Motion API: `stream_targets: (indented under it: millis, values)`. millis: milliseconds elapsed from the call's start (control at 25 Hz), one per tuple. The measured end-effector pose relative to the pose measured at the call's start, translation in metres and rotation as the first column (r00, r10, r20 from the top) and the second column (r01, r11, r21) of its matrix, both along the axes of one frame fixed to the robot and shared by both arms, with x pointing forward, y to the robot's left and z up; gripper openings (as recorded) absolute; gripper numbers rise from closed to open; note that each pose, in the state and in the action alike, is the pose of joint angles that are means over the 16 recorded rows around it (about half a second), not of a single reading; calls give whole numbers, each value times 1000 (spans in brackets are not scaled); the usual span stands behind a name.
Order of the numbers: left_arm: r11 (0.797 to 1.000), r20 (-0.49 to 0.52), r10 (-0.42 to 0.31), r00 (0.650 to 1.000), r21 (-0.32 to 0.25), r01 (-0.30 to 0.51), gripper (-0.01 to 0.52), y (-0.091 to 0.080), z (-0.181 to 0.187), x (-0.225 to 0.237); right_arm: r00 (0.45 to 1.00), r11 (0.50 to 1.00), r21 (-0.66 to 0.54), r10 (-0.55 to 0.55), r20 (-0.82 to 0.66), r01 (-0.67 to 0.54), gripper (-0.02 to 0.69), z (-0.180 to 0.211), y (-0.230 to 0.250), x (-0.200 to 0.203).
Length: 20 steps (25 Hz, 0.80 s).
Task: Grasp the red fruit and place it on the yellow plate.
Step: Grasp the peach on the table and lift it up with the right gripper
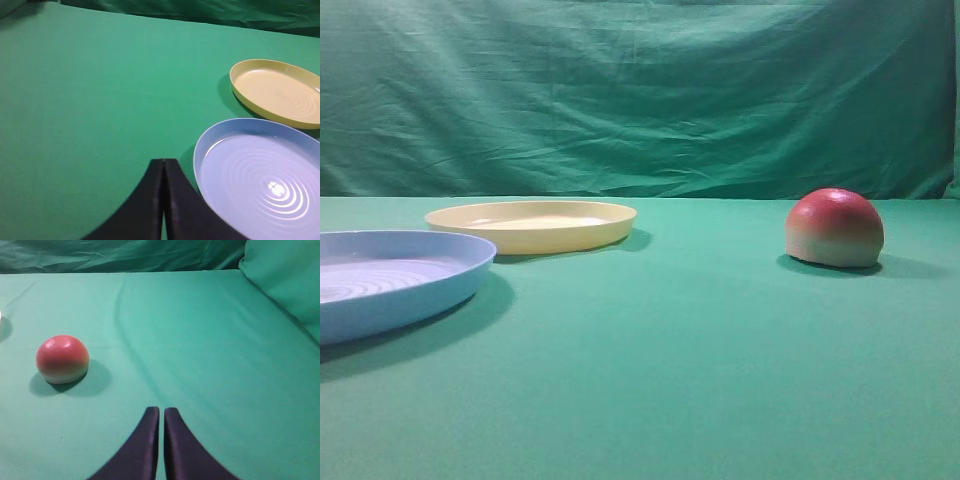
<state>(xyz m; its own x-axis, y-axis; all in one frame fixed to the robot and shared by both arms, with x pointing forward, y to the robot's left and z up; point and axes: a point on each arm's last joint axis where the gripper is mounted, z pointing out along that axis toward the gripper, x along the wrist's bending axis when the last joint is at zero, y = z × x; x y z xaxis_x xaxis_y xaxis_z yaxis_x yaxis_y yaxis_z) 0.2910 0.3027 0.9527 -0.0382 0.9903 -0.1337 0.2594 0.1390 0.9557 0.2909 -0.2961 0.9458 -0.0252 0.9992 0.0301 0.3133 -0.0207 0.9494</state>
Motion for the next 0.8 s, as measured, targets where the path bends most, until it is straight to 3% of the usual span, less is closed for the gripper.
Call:
stream_targets:
  millis: [800]
  values:
    - [1000, 0, 0, 1000, 0, 0, 0, 0, 0, 0, 1000, 1000, -1, 0, 3, 0, 0, 0, 0, 0]
